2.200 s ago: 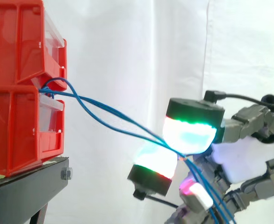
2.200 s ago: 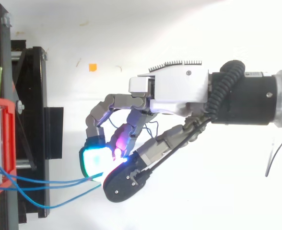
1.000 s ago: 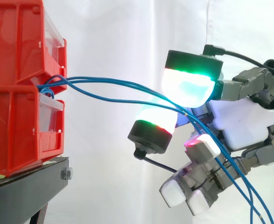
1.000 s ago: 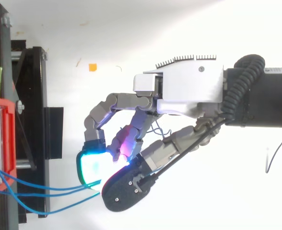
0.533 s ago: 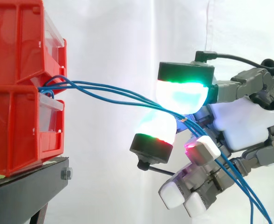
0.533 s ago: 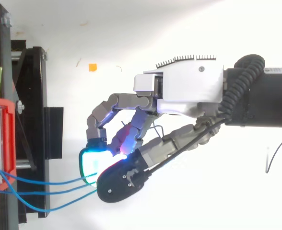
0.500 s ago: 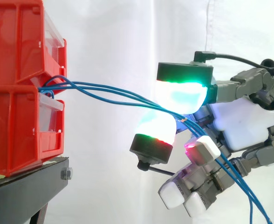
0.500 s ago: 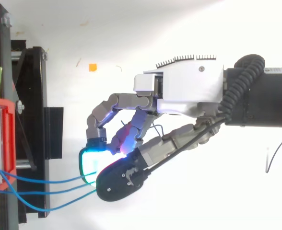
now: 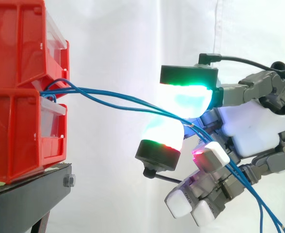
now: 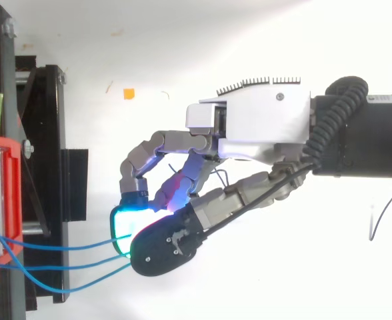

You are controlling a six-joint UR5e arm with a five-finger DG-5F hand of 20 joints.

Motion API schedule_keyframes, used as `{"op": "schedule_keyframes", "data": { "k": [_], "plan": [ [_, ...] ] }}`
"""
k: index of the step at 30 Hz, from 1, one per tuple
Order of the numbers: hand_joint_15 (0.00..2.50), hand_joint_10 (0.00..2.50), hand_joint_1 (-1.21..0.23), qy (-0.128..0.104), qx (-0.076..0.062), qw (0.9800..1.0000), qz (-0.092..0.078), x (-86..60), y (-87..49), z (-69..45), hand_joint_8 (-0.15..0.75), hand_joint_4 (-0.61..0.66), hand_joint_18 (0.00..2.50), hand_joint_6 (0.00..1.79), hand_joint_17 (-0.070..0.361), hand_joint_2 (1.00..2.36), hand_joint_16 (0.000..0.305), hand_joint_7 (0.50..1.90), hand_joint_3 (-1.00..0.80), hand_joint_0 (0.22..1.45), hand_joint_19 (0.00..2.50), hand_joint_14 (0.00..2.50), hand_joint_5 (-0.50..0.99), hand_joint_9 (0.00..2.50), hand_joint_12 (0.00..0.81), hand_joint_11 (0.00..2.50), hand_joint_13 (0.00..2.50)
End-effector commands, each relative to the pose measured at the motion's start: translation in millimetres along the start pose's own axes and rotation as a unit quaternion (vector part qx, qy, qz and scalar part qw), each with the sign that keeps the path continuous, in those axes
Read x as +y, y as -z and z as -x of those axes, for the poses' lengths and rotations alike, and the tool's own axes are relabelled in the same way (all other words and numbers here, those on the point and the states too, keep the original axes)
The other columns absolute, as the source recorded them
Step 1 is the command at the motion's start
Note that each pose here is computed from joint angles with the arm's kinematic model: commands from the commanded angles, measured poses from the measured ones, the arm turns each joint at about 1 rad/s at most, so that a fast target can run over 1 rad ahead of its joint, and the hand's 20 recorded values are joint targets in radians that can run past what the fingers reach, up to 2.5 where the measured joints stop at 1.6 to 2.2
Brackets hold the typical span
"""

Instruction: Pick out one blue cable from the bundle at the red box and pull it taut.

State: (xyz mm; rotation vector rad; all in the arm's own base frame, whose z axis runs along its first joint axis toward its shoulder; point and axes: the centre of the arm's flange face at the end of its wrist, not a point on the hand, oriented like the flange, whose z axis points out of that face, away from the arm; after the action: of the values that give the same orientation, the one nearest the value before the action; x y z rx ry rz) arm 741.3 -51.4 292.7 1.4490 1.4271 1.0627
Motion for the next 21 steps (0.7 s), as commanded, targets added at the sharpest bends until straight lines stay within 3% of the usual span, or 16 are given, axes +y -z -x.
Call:
{"op": "schedule_keyframes", "data": {
  "k": [1,7,9,14,21],
  "plan": [
    [0.29,0.02,-0.49,0.000,0.000,1.0000,0.001,0.3,-0.1,-0.4,0.312,0.06,0.50,0.81,0.053,1.01,0.024,1.07,-0.32,0.60,0.46,0.01,-0.09,1.22,0.153,0.57,0.68],
    [0.28,0.02,-0.63,-0.001,0.000,1.0000,0.001,0.3,-0.1,-0.4,0.309,0.05,0.54,0.81,0.055,1.01,0.024,1.07,-0.41,0.58,0.45,0.01,-0.10,1.22,0.157,0.57,0.69],
    [0.29,0.02,-0.62,-0.001,0.000,1.0000,0.001,0.3,-0.1,-0.4,0.308,0.05,0.54,0.82,0.055,1.01,0.024,1.07,-0.44,0.57,0.45,0.01,-0.10,1.22,0.158,0.58,0.69],
    [0.28,0.02,-0.45,-0.001,-0.001,1.0000,0.000,0.1,0.1,-0.2,0.311,0.05,0.55,0.79,0.057,1.00,0.025,1.04,-0.50,0.54,0.45,0.01,-0.09,1.24,0.159,0.57,0.70],
    [0.27,0.02,-0.46,0.000,0.000,1.0000,-0.001,-0.6,0.1,-1.3,0.319,0.06,0.55,0.76,0.059,1.00,0.026,1.07,-0.50,0.52,0.43,0.01,-0.08,1.25,0.167,0.57,0.71]
  ]
}}
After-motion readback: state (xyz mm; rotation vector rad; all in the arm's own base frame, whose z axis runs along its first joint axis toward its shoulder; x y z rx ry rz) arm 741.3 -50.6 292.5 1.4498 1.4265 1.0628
